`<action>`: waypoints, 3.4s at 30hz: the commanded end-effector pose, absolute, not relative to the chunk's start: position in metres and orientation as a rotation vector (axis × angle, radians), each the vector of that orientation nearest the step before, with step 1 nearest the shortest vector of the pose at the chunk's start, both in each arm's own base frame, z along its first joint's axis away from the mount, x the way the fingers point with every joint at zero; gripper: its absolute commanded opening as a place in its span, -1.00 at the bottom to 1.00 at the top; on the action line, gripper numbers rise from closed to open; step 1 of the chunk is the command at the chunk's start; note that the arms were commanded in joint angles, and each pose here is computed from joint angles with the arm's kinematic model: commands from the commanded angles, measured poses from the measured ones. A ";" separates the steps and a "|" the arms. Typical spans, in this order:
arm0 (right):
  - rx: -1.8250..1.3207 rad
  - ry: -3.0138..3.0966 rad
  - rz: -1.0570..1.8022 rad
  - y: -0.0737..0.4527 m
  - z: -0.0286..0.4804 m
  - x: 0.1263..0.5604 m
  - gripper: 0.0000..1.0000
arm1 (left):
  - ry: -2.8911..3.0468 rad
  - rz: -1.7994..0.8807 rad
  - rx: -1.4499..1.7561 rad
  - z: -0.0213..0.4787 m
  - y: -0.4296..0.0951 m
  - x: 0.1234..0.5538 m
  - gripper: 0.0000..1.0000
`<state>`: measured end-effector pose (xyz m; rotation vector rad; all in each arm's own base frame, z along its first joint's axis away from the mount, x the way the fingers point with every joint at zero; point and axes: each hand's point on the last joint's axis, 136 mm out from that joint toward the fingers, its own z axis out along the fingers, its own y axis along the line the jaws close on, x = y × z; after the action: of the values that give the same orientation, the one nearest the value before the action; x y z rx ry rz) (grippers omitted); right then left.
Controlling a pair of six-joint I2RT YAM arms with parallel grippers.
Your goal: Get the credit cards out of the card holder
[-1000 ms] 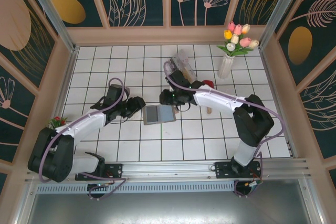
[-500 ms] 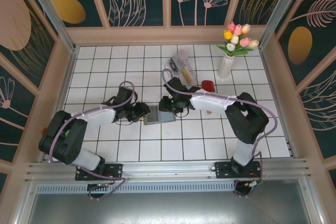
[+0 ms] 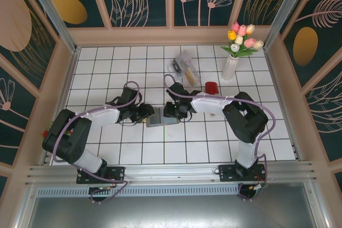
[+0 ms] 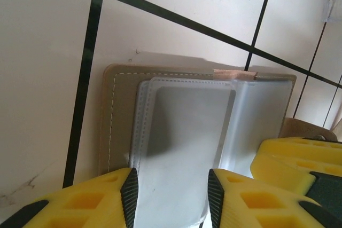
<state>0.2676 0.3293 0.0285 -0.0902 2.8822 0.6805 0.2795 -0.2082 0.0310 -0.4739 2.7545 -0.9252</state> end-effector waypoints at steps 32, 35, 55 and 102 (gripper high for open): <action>-0.056 2.945 0.620 0.320 0.006 0.256 -0.32 | 2.731 -1.043 -0.373 0.039 -0.225 0.283 -0.23; -0.056 2.939 0.628 0.321 0.008 0.257 -0.32 | 2.719 -1.066 -0.359 0.042 -0.227 0.283 -0.23; -0.044 2.774 0.798 0.335 0.071 0.270 -0.35 | 2.654 -1.178 -0.307 0.063 -0.236 0.282 -0.45; 0.101 2.722 0.855 0.319 0.081 0.285 -0.66 | 2.699 -1.145 -0.437 0.038 -0.256 0.281 -0.65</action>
<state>0.2822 0.3104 0.0767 0.1253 2.7090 0.8492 0.2805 -0.2563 0.0424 -0.4089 2.6764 -1.1734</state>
